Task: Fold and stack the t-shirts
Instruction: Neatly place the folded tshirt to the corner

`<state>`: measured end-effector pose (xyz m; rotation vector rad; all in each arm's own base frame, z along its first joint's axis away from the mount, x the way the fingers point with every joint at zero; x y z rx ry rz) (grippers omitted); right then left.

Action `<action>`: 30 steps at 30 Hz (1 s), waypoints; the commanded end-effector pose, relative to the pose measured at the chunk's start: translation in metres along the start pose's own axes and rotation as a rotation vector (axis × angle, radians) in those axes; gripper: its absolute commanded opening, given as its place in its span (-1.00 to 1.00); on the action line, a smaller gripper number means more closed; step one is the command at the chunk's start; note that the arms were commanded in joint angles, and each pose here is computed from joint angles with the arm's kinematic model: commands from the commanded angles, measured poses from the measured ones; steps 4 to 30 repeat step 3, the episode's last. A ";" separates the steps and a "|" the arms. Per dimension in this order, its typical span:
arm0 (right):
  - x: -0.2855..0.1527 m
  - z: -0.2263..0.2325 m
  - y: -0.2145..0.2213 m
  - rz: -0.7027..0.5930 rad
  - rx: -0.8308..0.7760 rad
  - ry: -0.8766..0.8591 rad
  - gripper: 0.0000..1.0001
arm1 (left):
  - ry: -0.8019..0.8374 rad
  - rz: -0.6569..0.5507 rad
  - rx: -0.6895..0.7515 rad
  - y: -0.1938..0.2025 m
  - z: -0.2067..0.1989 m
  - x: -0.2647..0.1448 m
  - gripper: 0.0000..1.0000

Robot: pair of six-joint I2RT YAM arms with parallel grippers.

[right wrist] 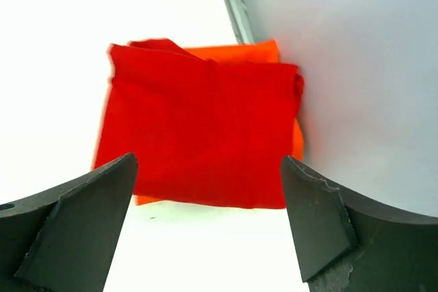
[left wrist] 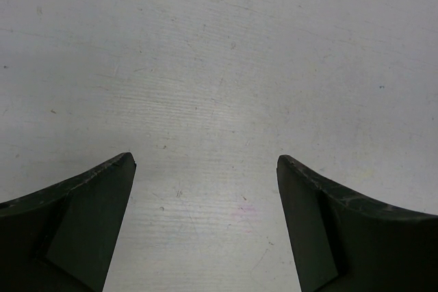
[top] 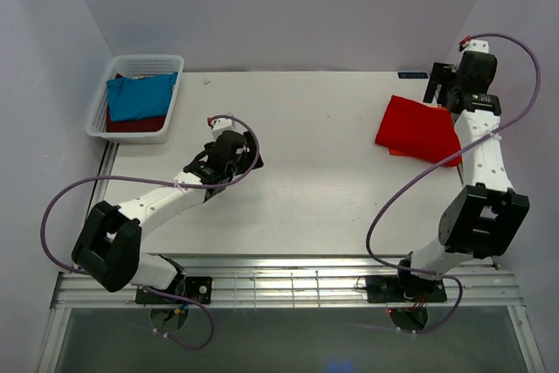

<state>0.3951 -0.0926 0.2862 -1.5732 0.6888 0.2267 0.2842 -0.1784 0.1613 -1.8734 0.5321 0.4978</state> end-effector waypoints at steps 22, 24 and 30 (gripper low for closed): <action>-0.031 0.038 -0.011 -0.097 0.001 -0.126 0.81 | 0.016 -0.076 -0.003 -0.022 -0.007 -0.012 0.91; -0.031 0.038 -0.011 -0.097 0.001 -0.126 0.81 | 0.016 -0.076 -0.003 -0.022 -0.007 -0.012 0.91; -0.031 0.038 -0.011 -0.097 0.001 -0.126 0.81 | 0.016 -0.076 -0.003 -0.022 -0.007 -0.012 0.91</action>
Point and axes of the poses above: each gripper's point midway between its finger pads, its own x axis out along the fingers, its own z axis along the line the jaws close on, y = z × x, the point moved 7 cm from there along -x, back along the fingers, and after that the axes turned 2 degrees about -x, right-handed, at the moved point
